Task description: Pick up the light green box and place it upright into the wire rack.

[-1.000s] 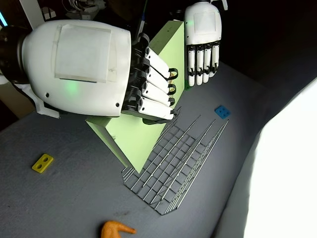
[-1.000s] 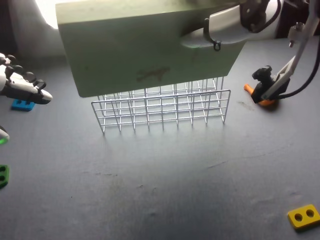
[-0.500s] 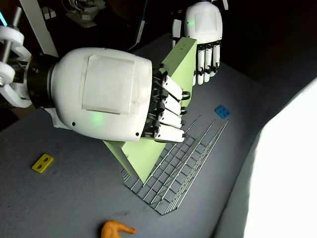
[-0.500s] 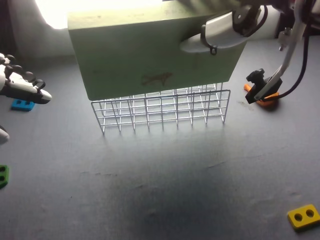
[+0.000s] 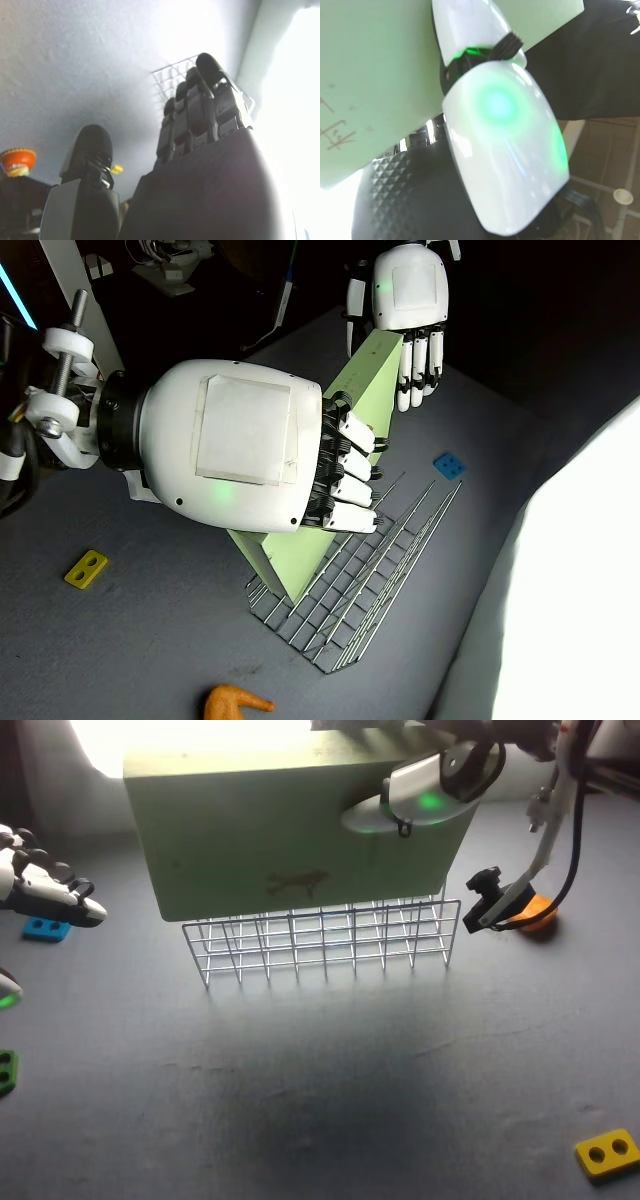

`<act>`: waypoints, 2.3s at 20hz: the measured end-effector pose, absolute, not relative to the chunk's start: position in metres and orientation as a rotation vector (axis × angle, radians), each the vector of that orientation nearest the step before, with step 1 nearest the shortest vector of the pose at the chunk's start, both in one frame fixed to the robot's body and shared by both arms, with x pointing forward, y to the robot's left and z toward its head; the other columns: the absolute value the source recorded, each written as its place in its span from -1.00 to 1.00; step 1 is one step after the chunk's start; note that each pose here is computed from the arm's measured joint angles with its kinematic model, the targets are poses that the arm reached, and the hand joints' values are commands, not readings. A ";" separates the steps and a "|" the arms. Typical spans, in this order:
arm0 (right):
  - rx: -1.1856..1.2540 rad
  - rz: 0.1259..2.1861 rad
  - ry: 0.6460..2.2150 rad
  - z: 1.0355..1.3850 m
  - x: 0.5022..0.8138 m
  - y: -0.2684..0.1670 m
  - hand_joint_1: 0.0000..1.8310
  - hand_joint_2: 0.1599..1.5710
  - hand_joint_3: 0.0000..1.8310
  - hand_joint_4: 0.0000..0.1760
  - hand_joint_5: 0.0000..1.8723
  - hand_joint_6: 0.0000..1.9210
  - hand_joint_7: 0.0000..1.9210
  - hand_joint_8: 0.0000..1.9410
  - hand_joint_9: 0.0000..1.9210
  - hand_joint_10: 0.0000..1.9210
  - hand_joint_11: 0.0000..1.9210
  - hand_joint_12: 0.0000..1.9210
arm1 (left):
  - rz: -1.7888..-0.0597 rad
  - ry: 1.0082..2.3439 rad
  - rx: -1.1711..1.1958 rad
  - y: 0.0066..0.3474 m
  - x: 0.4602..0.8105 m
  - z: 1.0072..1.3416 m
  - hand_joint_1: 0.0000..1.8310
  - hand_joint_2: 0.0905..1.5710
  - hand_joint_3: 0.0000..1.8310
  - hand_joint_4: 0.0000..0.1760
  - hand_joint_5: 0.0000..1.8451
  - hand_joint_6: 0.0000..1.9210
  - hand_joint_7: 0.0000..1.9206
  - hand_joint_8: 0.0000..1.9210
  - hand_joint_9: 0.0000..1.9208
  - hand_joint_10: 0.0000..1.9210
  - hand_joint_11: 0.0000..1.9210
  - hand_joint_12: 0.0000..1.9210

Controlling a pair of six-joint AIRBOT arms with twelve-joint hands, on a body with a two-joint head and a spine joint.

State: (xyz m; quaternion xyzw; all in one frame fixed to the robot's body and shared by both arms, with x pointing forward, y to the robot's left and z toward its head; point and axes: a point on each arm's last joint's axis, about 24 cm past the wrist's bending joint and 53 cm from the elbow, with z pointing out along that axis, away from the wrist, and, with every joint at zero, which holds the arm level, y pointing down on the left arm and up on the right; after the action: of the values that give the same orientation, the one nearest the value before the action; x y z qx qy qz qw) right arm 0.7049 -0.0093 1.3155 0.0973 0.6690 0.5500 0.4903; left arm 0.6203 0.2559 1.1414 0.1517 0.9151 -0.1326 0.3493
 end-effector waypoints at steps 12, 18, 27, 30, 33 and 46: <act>0.271 1.330 1.605 1.312 0.715 -0.008 0.49 0.41 -1.00 -1.00 -0.04 -0.03 -0.03 0.22 -0.19 0.47 -0.41 0.70 | -0.344 2.371 0.393 0.256 0.620 1.141 -0.56 0.68 -1.00 -0.94 -0.89 -1.00 -0.82 -1.00 -0.76 -1.00 -1.00 -0.04; 0.266 1.298 1.618 1.301 0.718 -0.009 0.49 0.42 -1.00 -1.00 -0.06 0.01 -0.05 0.24 -0.19 0.48 -0.42 0.70 | -0.343 2.371 0.393 0.256 0.620 1.141 -0.58 0.68 -1.00 -0.95 -0.91 -1.00 -0.82 -1.00 -0.77 -1.00 -1.00 -0.05; 0.271 1.267 1.655 1.278 0.724 -0.008 0.49 0.41 -1.00 -1.00 -0.06 -0.01 -0.04 0.23 -0.19 0.49 -0.41 0.72 | -0.341 2.372 0.392 0.257 0.621 1.141 -0.57 0.69 -1.00 -0.93 -0.91 -1.00 -0.81 -1.00 -0.78 -1.00 -1.00 -0.07; 0.270 1.261 1.668 1.271 0.725 -0.005 0.49 0.42 -1.00 -1.00 -0.08 0.02 -0.05 0.24 -0.20 0.51 -0.44 0.73 | -0.340 2.372 0.389 0.258 0.621 1.141 -0.59 0.69 -1.00 -0.97 -0.90 -1.00 -0.81 -1.00 -0.76 -1.00 -1.00 -0.03; 0.277 1.250 1.677 1.263 0.728 -0.005 0.49 0.42 -1.00 -1.00 -0.07 -0.01 -0.04 0.23 -0.20 0.50 -0.44 0.73 | -0.340 2.372 0.389 0.258 0.621 1.141 -0.60 0.69 -1.00 -0.96 -0.92 -1.00 -0.82 -1.00 -0.78 -1.00 -1.00 -0.06; 0.289 1.222 1.699 1.242 0.731 -0.007 0.49 0.41 -1.00 -1.00 -0.08 -0.01 -0.01 0.17 -0.15 0.48 -0.42 0.73 | -0.341 2.372 0.388 0.258 0.621 1.141 -0.57 0.69 -1.00 -0.96 -0.90 -1.00 -0.82 -1.00 -0.78 -1.00 -1.00 -0.07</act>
State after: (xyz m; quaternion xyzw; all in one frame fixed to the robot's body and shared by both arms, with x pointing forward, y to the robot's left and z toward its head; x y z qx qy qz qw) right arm 0.7307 -0.0067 1.2425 0.1191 0.7002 0.5035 0.4920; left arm 0.6210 0.2577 1.1413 0.1497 0.9155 -0.1317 0.3494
